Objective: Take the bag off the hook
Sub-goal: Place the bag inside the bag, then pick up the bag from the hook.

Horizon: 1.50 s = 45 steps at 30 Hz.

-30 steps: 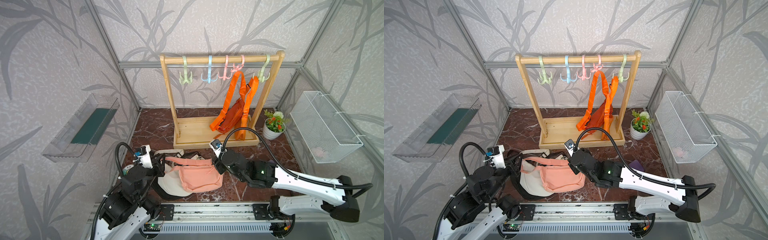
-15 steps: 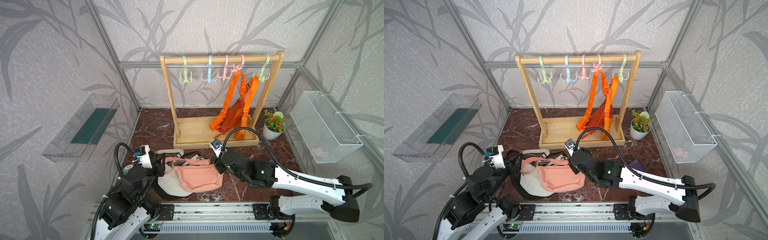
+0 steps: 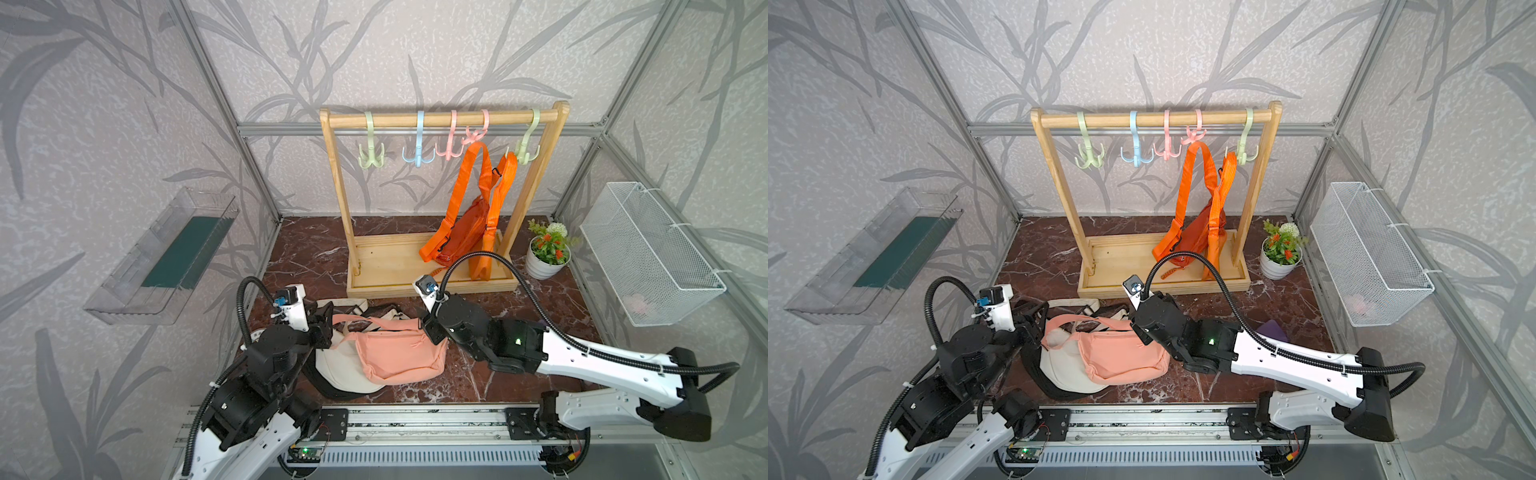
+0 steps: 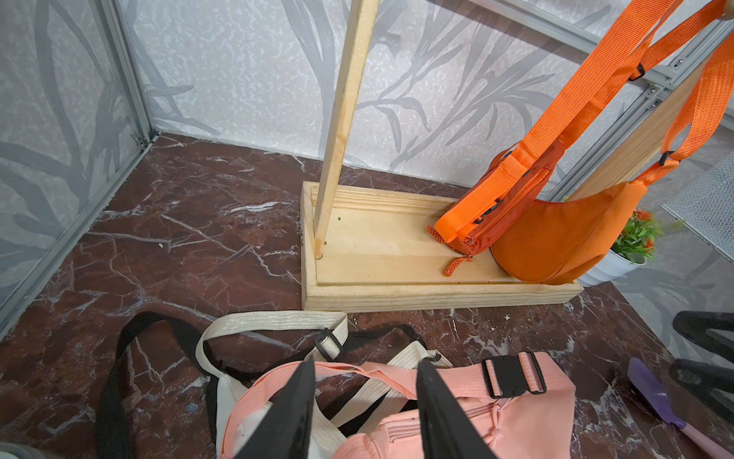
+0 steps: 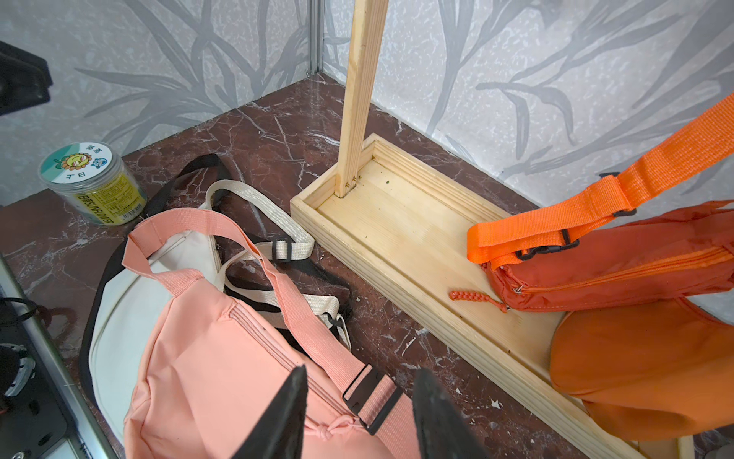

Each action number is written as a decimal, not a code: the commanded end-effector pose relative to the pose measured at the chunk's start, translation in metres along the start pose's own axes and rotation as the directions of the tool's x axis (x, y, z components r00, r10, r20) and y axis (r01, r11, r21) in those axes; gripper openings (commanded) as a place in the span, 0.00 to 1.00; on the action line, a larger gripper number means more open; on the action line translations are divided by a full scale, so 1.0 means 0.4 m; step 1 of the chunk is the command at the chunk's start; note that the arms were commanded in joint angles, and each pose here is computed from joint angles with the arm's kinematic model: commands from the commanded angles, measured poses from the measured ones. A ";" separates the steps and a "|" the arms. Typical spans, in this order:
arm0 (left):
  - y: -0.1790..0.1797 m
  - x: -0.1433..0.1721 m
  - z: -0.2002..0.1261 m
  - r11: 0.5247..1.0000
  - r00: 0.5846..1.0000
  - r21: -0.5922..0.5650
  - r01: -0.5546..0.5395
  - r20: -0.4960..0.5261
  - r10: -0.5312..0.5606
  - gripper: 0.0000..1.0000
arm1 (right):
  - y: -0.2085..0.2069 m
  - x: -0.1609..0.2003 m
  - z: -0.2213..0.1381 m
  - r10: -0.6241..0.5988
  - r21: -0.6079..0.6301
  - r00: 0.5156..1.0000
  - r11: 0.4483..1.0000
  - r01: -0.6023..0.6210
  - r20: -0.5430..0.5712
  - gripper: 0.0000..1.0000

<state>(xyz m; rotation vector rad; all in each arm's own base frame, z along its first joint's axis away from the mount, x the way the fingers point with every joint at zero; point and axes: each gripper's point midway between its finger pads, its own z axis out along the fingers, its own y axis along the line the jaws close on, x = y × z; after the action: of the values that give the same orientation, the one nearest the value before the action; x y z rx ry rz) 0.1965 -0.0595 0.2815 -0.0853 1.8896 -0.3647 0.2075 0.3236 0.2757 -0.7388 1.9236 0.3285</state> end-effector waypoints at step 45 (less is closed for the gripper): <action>-0.473 -0.333 0.357 0.897 0.985 0.421 -0.132 0.156 0.072 0.48 | -0.495 -0.305 -0.095 0.433 0.156 0.896 0.882 -0.444 0.103 0.30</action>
<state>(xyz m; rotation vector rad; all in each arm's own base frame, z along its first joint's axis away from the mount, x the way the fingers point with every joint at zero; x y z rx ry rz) 0.3401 -0.2237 0.3867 0.2659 1.7145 -0.6511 0.3273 0.1916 0.3899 -0.1392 2.0940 0.3871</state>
